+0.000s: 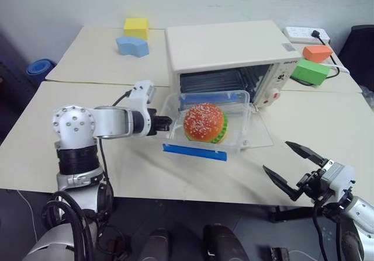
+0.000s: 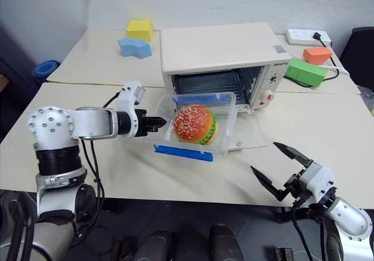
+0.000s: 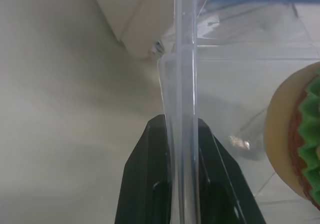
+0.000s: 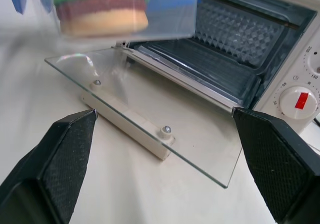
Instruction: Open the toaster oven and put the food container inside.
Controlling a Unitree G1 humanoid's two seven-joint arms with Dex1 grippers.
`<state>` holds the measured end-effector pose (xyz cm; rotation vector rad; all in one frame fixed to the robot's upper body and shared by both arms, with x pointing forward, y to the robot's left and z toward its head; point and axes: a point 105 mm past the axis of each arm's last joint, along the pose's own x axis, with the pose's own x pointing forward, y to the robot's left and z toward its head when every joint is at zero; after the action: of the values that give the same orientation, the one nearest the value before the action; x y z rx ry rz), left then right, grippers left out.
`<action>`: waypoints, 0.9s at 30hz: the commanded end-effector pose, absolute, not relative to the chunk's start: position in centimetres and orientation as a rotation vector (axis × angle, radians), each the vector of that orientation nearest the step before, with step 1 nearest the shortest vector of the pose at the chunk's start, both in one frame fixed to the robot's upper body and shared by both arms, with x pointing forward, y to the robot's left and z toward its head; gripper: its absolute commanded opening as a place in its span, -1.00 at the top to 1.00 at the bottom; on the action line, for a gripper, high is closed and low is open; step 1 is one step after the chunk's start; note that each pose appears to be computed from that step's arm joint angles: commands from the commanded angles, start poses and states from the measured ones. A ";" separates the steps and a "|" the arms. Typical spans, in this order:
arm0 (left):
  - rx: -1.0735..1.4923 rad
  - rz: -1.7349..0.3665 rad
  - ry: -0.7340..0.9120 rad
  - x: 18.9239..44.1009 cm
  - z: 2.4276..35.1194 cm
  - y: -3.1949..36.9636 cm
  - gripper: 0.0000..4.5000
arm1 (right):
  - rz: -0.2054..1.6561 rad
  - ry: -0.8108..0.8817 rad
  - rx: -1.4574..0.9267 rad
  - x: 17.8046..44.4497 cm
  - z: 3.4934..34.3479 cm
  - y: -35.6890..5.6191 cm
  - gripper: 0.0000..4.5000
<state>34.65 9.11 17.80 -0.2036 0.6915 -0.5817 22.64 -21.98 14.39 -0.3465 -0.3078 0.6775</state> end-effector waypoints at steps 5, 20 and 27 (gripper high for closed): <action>-0.171 -0.573 0.660 35.7 18.5 7.5 0.80 | 0.633 -0.351 -0.356 22.2 16.1 -21.5 -1.00; -0.274 -0.668 0.530 35.9 21.4 10.1 -0.56 | 0.601 -0.290 -0.292 22.6 17.8 -22.8 -1.00; -0.269 -0.857 0.461 34.5 22.8 11.5 -0.48 | 0.772 -0.102 -0.201 22.0 16.9 -21.3 -0.74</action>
<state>35.14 11.39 22.13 -0.2912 0.5078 -0.7838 22.85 -22.46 16.11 -0.2140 -0.1202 0.6923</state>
